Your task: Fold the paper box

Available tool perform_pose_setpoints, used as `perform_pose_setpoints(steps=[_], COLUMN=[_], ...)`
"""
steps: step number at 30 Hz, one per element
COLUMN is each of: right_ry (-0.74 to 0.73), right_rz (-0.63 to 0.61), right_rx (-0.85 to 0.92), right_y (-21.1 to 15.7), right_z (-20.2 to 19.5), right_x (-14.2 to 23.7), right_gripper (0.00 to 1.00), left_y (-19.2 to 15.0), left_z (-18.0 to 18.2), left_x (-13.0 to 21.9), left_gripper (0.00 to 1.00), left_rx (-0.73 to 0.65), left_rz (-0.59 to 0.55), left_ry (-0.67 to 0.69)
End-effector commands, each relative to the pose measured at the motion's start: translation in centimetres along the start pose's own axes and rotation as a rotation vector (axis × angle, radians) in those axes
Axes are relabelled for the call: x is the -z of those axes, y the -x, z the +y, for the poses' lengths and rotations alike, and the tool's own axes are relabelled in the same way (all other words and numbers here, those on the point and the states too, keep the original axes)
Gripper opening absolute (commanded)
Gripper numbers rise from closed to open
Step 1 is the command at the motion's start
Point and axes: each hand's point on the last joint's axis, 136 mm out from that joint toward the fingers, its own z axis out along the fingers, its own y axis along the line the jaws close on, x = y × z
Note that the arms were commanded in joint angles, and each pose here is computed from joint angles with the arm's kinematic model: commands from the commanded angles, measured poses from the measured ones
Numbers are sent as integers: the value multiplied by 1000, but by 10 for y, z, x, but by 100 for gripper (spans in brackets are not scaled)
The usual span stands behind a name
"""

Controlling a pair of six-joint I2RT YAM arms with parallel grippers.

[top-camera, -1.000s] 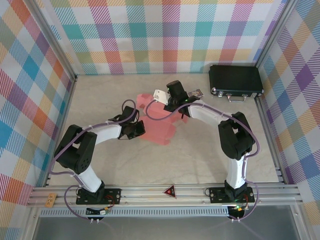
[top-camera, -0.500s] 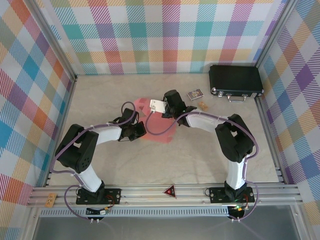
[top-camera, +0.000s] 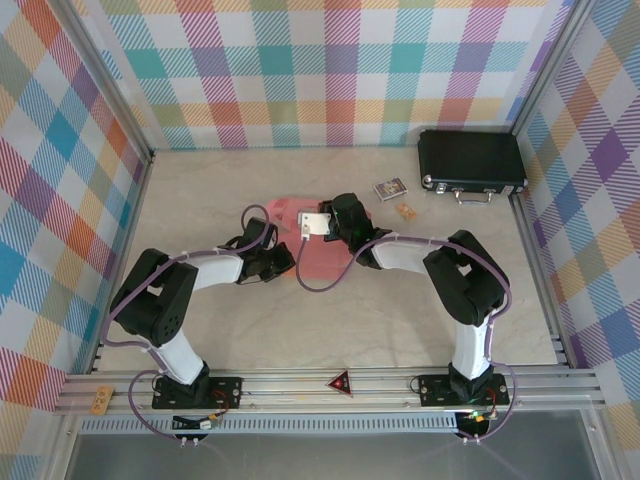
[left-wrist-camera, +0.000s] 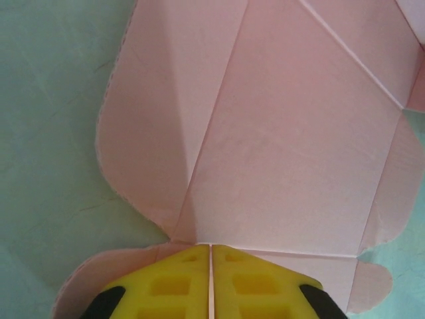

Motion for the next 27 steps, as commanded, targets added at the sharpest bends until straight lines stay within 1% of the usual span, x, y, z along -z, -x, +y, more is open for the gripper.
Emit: perform_pose_setpoints(steps=[1, 3, 7, 9, 12, 15, 20, 23, 27], right_ry=[-26, -27, -28, -22, -18, -13, -8, -4, -4], right_rz=[-22, -24, -31, -35, -35, -35, -36, -38, -39], right_rx=[28, 28, 23, 22, 19, 12, 8, 6, 1], right_y=[6, 7, 8, 9, 9, 8, 8, 8, 9], right_z=[2, 1, 0, 1, 2, 4, 7, 8, 7], right_x=[-4, -4, -2, -2, -3, -4, -3, -3, -4], right_gripper=[0, 0, 0, 0, 0, 0, 0, 0, 0], left_y=[6, 13, 33, 47, 67, 91, 132, 152, 170], left_z=[-3, -1, 1, 6, 18, 30, 49, 54, 48], left_x=[28, 46, 81, 99, 120, 130, 129, 112, 79], left_gripper=[20, 26, 34, 38, 41, 41, 42, 41, 40], left_rx=[-37, -65, -99, -106, -101, -89, -70, -76, -112], left_rz=[-57, -100, -197, -254, -307, -341, -373, -346, -295], left_ry=[33, 73, 125, 163, 213, 250, 305, 318, 287])
